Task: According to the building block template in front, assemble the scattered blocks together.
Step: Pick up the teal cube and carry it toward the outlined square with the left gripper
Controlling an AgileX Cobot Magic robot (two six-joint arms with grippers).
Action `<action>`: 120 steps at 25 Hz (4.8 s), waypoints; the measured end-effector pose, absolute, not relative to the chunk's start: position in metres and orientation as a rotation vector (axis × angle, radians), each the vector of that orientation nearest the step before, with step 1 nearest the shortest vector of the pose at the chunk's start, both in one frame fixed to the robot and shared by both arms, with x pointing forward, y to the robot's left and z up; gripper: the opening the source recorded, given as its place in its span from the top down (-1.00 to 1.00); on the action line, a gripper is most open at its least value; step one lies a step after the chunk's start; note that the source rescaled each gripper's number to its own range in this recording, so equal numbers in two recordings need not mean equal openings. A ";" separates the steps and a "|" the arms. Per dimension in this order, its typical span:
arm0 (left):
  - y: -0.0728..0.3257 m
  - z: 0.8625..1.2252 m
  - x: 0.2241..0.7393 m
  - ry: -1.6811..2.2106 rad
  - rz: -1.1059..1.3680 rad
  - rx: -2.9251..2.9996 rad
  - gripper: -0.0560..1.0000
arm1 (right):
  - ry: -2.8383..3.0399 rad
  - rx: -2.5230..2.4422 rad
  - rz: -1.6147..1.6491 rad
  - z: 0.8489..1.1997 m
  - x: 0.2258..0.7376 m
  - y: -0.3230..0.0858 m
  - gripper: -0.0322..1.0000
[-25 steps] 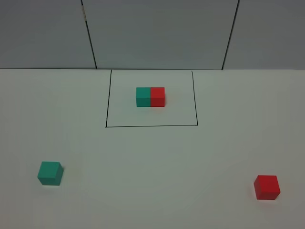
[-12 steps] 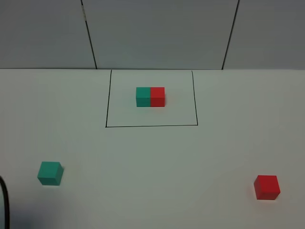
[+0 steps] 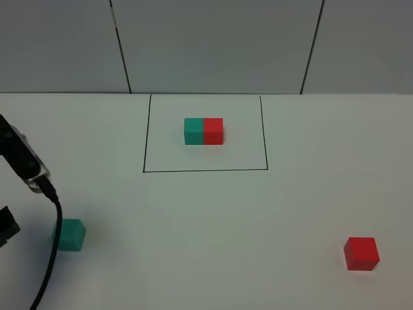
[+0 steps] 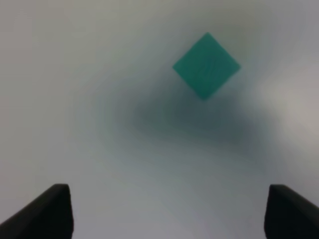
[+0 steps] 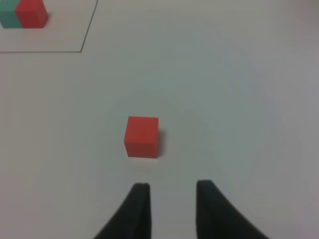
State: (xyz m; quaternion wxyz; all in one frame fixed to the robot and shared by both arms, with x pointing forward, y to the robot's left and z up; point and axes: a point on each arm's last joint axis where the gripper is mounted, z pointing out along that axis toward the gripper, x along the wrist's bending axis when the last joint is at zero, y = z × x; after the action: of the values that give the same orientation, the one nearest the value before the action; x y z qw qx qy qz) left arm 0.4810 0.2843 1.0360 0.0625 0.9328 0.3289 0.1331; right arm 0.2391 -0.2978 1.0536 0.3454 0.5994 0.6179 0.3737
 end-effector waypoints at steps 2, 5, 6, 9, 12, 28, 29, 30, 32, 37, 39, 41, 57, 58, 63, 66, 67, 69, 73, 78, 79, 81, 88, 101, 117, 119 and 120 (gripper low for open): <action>0.284 1.023 0.488 0.923 0.336 2.881 -0.74 | 1.604 1.556 0.970 1.054 0.239 -0.298 0.94; 0.282 1.006 0.496 0.770 0.260 2.965 -0.77 | 1.604 1.556 0.970 1.054 0.239 -0.298 0.94; 0.280 1.001 0.499 0.719 0.244 2.987 -0.80 | 1.604 1.556 0.970 1.054 0.239 -0.298 0.94; 0.272 0.988 0.507 0.592 0.245 3.042 -0.90 | 1.604 1.556 0.970 1.054 0.239 -0.298 0.94; 0.261 0.974 0.515 0.423 0.273 3.131 -0.98 | 1.604 1.556 0.970 1.054 0.239 -0.298 0.94; 0.238 0.930 0.537 0.073 0.339 3.228 -0.99 | 1.604 1.556 0.970 1.054 0.239 -0.298 0.94; 0.237 0.928 0.538 0.066 0.341 3.221 -0.99 | 1.604 1.556 0.970 1.054 0.239 -0.298 0.94; 0.236 0.927 0.538 0.060 0.342 3.214 -0.98 | 1.604 1.556 0.970 1.054 0.239 -0.298 0.94; 0.235 0.925 0.538 0.058 0.326 3.200 -0.98 | 1.604 1.556 0.970 1.054 0.239 -0.298 0.94; 0.230 0.925 0.537 0.032 0.302 3.157 -0.90 | 1.604 1.556 0.970 1.054 0.239 -0.298 0.94; 0.230 0.925 0.537 0.003 0.299 3.153 -0.87 | 1.604 1.556 0.970 1.054 0.239 -0.298 0.94; 0.230 0.925 0.537 -0.006 0.300 3.152 -0.86 | 1.604 1.556 0.970 1.054 0.239 -0.298 0.94; 0.235 0.901 0.543 0.003 0.235 3.162 -0.87 | 1.605 1.555 0.970 1.054 0.239 -0.298 0.94; 0.235 0.899 0.543 0.009 0.237 3.158 -0.87 | 1.605 1.555 0.970 1.054 0.239 -0.298 0.94; 0.237 0.894 0.545 0.050 0.228 3.144 -0.87 | 1.605 1.555 0.970 1.054 0.239 -0.298 0.94; 0.239 0.893 0.546 0.063 0.231 3.143 -0.87 | 1.604 1.556 0.970 1.054 0.239 -0.298 0.94; 0.240 0.893 0.546 0.067 0.230 3.142 -0.87 | 1.604 1.556 0.970 1.054 0.239 -0.298 0.94; 0.243 0.892 0.547 0.085 0.226 3.139 -0.87 | 1.604 1.556 0.970 1.054 0.239 -0.298 0.94; 0.248 0.892 0.548 0.104 0.226 3.139 -0.87 | 1.604 1.556 0.970 1.054 0.239 -0.298 0.94; 0.248 0.888 0.548 0.075 0.207 3.144 -0.87 | 1.604 1.556 0.970 1.054 0.239 -0.298 0.94; 0.248 0.886 0.548 0.075 0.195 3.147 -0.86 | 1.604 1.556 0.970 1.054 0.239 -0.298 0.94; 0.248 0.885 0.548 0.072 0.190 3.148 -0.86 | 1.605 1.555 0.969 1.054 0.239 -0.298 0.94; 0.247 0.885 0.550 0.070 0.186 3.149 -0.85 | 1.604 1.556 0.970 1.054 0.239 -0.298 0.94; 0.247 0.884 0.549 0.076 0.178 3.147 0.50 | 1.604 1.556 0.970 1.054 0.239 -0.298 0.94; 0.247 0.884 0.550 -0.070 0.180 3.148 0.88 | 1.604 1.556 0.970 1.054 0.239 -0.298 0.94; 0.247 0.884 0.549 -0.080 0.177 3.149 0.88 | 1.604 1.556 0.970 1.054 0.239 -0.298 0.94; 0.247 0.884 0.549 -0.079 0.177 3.149 0.88 | 1.604 1.556 0.970 1.054 0.239 -0.298 0.94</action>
State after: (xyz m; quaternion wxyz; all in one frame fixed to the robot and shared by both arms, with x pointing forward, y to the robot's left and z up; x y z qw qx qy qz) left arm 0.5494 0.2468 0.8836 -0.0064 0.9981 -0.0250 0.0561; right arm 0.2391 -0.2978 1.0536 0.3455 0.5993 0.6179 0.3737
